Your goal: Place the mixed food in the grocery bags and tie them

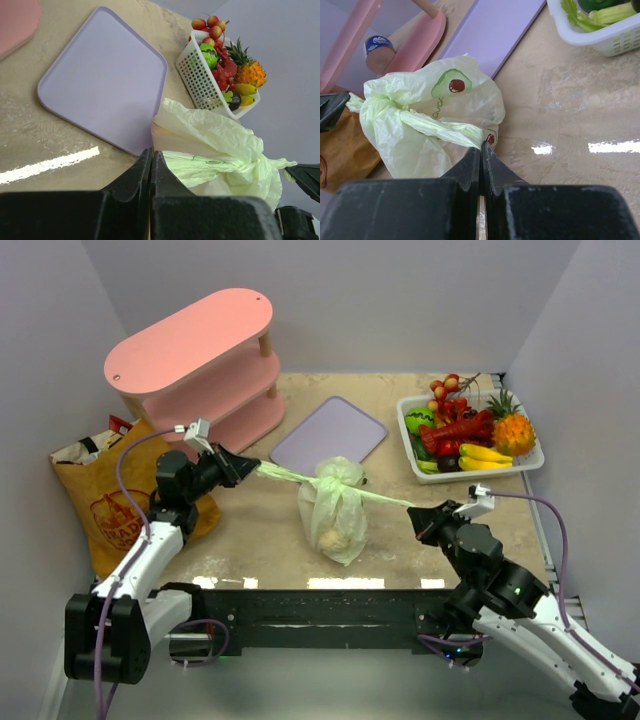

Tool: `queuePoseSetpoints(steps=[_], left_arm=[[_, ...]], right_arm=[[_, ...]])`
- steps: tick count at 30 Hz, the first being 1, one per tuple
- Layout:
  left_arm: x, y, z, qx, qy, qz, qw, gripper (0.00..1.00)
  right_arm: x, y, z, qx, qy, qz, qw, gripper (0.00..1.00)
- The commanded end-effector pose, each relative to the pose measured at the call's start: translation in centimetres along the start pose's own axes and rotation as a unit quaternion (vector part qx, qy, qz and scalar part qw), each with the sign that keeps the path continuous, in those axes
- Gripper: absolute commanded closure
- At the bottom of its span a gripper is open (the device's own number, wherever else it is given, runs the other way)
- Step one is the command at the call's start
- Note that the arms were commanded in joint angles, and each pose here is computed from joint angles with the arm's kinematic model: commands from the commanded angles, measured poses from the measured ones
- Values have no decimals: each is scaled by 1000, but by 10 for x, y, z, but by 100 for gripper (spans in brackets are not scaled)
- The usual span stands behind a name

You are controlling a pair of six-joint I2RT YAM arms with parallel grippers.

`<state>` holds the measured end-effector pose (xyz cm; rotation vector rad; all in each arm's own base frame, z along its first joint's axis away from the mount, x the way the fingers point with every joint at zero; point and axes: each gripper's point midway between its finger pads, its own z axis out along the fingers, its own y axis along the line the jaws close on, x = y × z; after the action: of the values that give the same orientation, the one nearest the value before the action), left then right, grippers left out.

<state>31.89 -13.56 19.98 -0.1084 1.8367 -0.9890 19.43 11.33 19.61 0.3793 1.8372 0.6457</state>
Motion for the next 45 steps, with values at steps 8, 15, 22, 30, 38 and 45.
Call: queuePoseSetpoints(steps=[8, 15, 22, 30, 38, 45], left_arm=[[-64, 62, -22, -123, -139, 18, 982, 100], [-67, 57, -23, -117, -132, 36, 984, 100], [-87, 25, -17, -141, -87, 142, 976, 64], [-125, 21, -62, -268, -93, 251, 925, 0], [-194, 59, -160, -471, -194, 242, 826, 0], [-222, 61, -196, -536, -230, 222, 781, 0]], right_arm=[[-44, -58, -15, 138, -111, 0, 984, 100], [-42, -50, -11, 122, -102, -14, 987, 100], [-52, -11, 1, 58, -86, -103, 989, 79], [-62, 54, 21, -40, -64, -213, 974, 1], [-30, 119, 57, -137, 17, -233, 963, 1], [24, 145, 90, -182, 119, -246, 945, 1]])
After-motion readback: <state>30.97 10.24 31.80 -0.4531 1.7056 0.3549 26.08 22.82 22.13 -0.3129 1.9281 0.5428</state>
